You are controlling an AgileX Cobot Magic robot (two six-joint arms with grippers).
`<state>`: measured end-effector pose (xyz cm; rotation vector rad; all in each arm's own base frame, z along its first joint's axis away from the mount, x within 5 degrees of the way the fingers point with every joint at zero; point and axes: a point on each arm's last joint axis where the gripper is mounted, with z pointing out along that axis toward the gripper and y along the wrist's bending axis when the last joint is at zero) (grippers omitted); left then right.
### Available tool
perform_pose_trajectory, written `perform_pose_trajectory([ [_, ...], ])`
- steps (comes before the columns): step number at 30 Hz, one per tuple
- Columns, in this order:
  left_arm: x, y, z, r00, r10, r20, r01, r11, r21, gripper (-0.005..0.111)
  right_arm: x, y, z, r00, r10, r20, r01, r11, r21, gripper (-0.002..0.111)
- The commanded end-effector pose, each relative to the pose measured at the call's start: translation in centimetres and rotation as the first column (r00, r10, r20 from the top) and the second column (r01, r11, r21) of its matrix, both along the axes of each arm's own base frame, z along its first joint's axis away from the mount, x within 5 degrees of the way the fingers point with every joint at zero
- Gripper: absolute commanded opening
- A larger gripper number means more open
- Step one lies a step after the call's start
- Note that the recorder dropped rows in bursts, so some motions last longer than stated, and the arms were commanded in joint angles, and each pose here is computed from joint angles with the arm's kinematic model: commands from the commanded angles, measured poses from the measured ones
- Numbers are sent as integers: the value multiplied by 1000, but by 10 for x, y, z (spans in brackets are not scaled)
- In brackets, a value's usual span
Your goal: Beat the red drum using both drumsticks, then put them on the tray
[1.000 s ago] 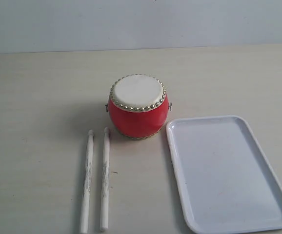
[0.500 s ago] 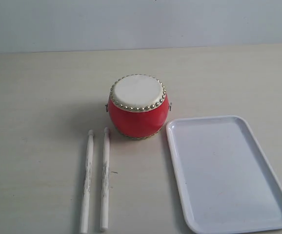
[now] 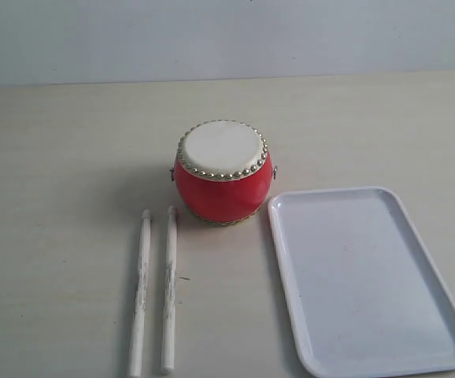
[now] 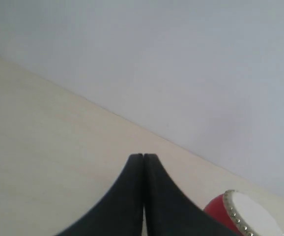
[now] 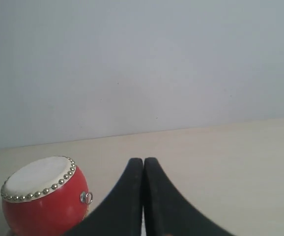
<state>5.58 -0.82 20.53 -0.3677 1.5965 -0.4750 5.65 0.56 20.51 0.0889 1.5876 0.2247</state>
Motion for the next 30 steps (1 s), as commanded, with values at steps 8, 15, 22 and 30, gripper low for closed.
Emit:
perform_pose_trajectory([
  [8, -4, -18, 142, 970, -215, 111, 180, 947, 267, 0, 0, -1, 1, 1000, -10, 18, 8, 995, 95, 0],
  [15, 65, -41, 172, 849, -500, -169, 527, 825, 206, 0, 0, -1, 1, 1000, -9, 12, 8, 995, 94, 0],
  [22, 116, -52, 141, 744, -528, -409, 636, 746, 195, 0, 0, 0, 0, 1000, -8, 7, 7, 996, 94, 0],
  [30, 134, -105, 127, 760, -523, -385, 646, 675, 357, 0, 0, 0, -1, 1000, -6, -4, 6, 996, 91, 0],
])
